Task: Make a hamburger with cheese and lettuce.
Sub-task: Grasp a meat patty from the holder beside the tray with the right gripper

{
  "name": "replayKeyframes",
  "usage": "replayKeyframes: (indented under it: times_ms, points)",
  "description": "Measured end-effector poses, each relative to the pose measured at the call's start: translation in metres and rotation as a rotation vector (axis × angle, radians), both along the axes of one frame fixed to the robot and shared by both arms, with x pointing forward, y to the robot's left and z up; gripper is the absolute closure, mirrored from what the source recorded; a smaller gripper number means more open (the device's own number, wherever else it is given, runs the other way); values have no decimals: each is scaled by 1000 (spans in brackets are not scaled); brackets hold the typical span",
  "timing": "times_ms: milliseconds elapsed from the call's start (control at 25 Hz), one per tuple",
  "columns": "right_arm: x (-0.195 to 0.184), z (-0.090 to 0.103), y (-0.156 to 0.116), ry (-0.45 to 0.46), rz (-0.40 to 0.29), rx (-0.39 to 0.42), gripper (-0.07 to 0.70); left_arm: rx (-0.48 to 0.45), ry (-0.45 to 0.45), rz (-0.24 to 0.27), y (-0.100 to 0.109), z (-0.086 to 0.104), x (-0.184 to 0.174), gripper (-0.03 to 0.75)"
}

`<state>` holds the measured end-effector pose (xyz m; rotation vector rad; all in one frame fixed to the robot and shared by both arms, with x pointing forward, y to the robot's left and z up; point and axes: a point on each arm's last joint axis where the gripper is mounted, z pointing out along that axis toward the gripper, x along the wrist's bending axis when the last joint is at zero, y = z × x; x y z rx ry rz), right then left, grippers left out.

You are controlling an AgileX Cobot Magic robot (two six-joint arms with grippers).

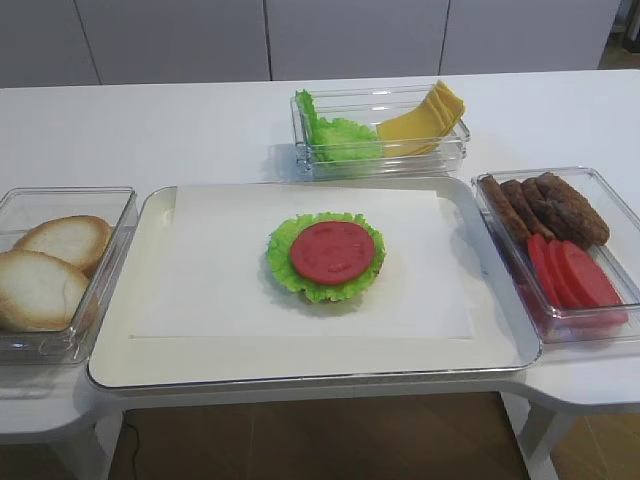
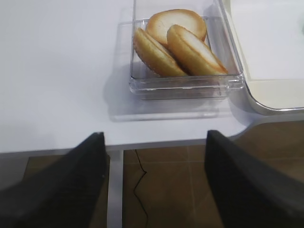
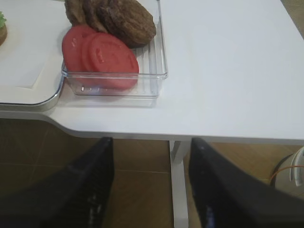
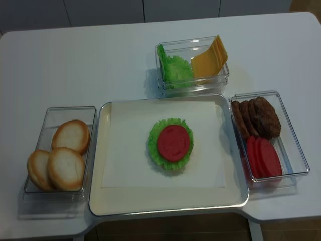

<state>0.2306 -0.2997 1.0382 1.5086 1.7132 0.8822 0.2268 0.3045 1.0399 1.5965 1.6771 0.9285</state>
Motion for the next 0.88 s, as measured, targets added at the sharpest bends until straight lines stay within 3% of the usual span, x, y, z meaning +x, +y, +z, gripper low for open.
replayKeyframes:
  times_ms: [880]
  points:
    - [0, 0, 0, 0, 0, 0, 244, 0, 0, 0, 0, 0, 0, 239]
